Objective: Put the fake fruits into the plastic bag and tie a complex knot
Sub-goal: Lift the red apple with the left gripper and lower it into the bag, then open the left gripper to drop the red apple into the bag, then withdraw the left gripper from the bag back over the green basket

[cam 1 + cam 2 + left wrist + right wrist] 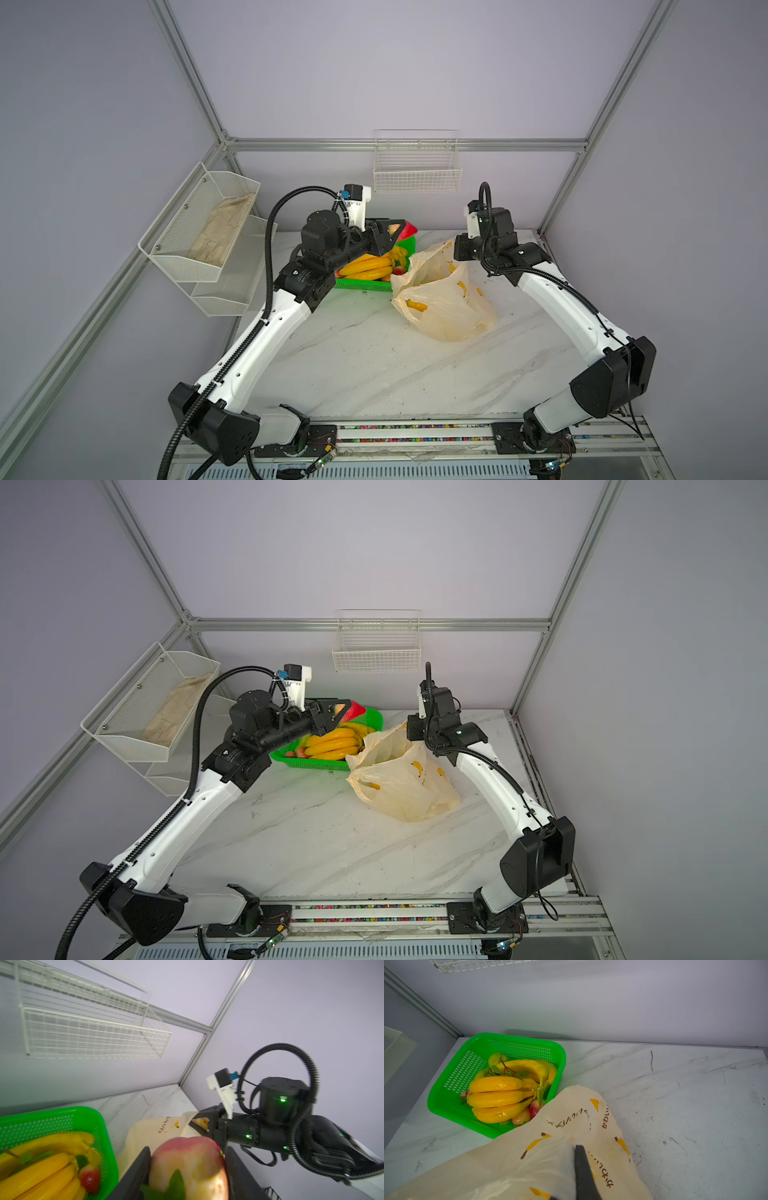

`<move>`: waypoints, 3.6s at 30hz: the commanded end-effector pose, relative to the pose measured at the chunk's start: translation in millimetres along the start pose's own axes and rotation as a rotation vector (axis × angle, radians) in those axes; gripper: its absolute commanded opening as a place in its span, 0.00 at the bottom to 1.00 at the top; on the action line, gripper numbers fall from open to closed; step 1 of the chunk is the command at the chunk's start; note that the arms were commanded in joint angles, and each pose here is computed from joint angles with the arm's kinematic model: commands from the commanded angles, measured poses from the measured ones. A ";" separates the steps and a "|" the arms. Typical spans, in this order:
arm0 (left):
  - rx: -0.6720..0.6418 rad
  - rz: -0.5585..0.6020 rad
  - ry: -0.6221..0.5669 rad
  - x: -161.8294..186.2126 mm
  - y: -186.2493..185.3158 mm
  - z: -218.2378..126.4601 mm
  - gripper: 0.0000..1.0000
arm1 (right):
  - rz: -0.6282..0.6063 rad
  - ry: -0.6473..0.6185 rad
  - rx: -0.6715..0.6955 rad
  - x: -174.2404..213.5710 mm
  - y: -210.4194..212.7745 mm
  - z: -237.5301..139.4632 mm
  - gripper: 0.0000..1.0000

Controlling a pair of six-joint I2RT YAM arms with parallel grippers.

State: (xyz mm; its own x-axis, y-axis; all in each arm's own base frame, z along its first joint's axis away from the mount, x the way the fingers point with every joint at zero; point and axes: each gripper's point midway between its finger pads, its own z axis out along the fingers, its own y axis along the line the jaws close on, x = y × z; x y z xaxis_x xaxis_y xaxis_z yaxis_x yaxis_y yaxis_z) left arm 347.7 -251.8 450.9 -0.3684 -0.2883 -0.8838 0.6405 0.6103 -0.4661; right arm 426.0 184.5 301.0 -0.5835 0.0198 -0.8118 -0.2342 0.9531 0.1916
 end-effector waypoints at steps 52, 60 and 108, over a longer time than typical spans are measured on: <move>-0.037 0.002 0.453 281.8 41.7 134.2 0.69 | 0.033 -0.017 0.006 6.5 -4.4 -24.2 0.00; 0.011 0.071 0.451 251.4 28.0 110.0 0.79 | 0.025 -0.028 0.055 5.3 -13.5 -30.6 0.00; -0.657 0.658 0.508 136.1 236.7 28.8 0.94 | -0.012 0.015 0.081 17.3 -19.2 -25.7 0.00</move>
State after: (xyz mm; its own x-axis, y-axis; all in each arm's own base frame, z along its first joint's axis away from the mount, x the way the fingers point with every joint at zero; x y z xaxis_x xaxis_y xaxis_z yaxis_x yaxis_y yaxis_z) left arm 443.4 -162.5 163.3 -0.5488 0.4284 -0.7179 0.3898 0.8908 0.2337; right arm 401.3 157.6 292.0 -0.5946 0.0114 -0.8039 -0.1657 0.9767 0.1364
